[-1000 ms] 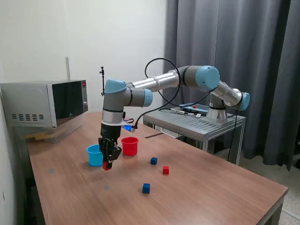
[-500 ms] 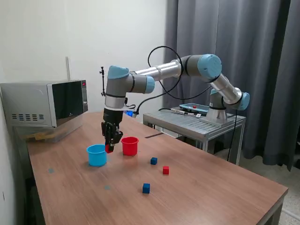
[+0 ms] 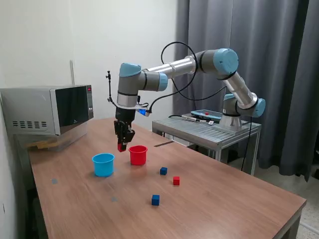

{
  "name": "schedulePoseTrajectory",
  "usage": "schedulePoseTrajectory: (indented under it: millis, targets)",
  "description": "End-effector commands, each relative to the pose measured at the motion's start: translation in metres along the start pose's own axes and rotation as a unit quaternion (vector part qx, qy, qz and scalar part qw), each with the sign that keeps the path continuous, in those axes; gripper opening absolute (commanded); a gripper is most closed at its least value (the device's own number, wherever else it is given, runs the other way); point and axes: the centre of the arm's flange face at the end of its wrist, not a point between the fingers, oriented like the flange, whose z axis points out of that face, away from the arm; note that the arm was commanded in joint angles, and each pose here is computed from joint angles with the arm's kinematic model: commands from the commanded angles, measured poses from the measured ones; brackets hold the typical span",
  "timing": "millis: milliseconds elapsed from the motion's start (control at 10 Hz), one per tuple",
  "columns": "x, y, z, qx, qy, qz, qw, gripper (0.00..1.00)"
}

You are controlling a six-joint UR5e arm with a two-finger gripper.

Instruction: Place red objects in the red bin, and blue objects in the blue bin.

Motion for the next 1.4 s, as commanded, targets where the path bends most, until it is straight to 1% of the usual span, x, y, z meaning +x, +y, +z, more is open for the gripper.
schedulePoseTrajectory:
  millis: [0, 200, 400, 600, 700, 800, 1000, 1200, 1300]
  targets:
    - [-0.018, -0.007, -0.001, 0.007, -0.006, 0.029, 0.9995, 0.00]
    - [-0.041, -0.020, -0.002, 0.020, -0.014, 0.052, 0.9983, 0.00]
    - [-0.071, -0.039, -0.018, 0.025, -0.016, 0.078, 0.9965, 0.00]
    - [-0.084, -0.055, -0.020, 0.036, -0.017, 0.090, 0.9952, 0.00]
    - [-0.087, -0.057, -0.020, 0.038, -0.023, 0.098, 0.9942, 0.00]
    - [-0.092, -0.057, -0.021, 0.037, -0.038, 0.113, 0.9921, 0.00]
    - [-0.091, -0.062, -0.031, 0.033, -0.039, 0.116, 0.9920, 0.00]
    - [-0.093, -0.085, -0.044, 0.038, -0.037, 0.121, 0.9912, 0.00]
    - [-0.100, -0.099, -0.052, 0.033, -0.038, 0.132, 0.9900, 0.00]
